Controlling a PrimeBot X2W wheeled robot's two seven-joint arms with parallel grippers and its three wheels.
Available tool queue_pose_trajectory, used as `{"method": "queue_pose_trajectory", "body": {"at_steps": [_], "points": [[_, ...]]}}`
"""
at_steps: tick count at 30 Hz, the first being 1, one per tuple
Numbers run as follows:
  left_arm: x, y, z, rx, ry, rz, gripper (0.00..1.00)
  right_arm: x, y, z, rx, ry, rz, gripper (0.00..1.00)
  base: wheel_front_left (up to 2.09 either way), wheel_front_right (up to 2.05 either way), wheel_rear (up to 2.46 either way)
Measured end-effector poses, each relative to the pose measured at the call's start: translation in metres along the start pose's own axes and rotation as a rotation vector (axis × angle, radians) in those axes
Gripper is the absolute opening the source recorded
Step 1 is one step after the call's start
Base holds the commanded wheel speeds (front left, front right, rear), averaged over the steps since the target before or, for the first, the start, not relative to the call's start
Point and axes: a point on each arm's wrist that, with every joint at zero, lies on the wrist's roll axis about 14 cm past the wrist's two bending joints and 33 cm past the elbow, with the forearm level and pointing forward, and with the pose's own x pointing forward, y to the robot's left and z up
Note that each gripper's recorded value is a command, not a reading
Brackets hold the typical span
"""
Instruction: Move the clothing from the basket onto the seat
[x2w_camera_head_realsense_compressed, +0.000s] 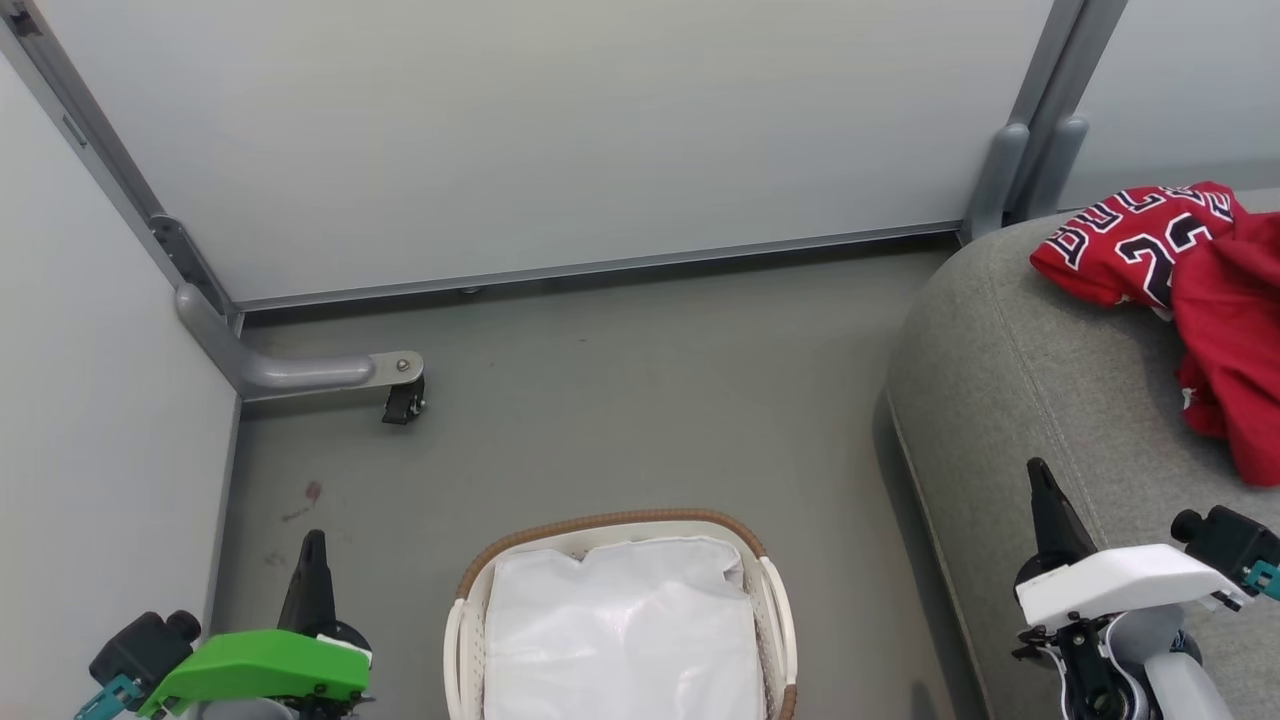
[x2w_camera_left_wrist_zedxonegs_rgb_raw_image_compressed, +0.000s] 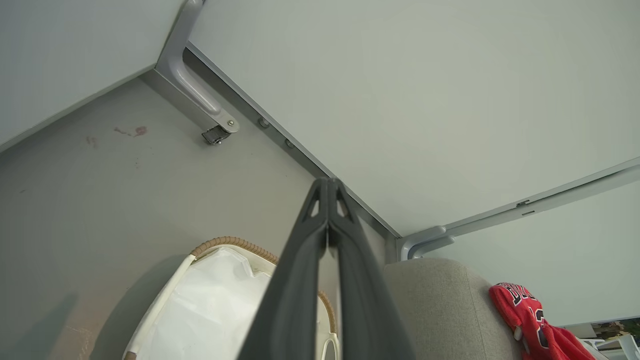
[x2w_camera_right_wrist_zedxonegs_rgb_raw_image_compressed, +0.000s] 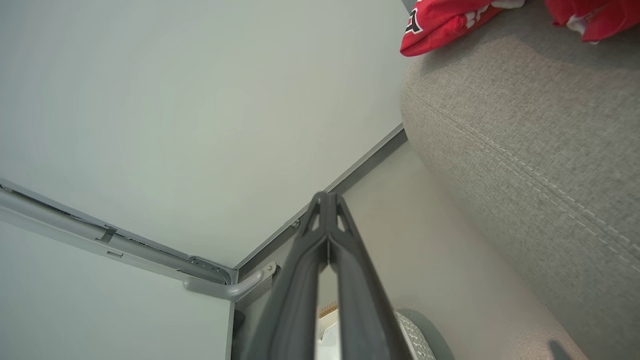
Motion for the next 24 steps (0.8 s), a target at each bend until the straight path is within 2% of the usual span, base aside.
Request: {"method": "queue_pose_trajectory", "body": {"at_steps": [24], "points": [[0.005, -0.009, 0.016, -0.246, -0.017, -0.030, 0.00, -0.002, 0.001, 0.008, 0.283, -0.003, 0.002, 0.00, 0.00, 0.00, 0.00]]}}
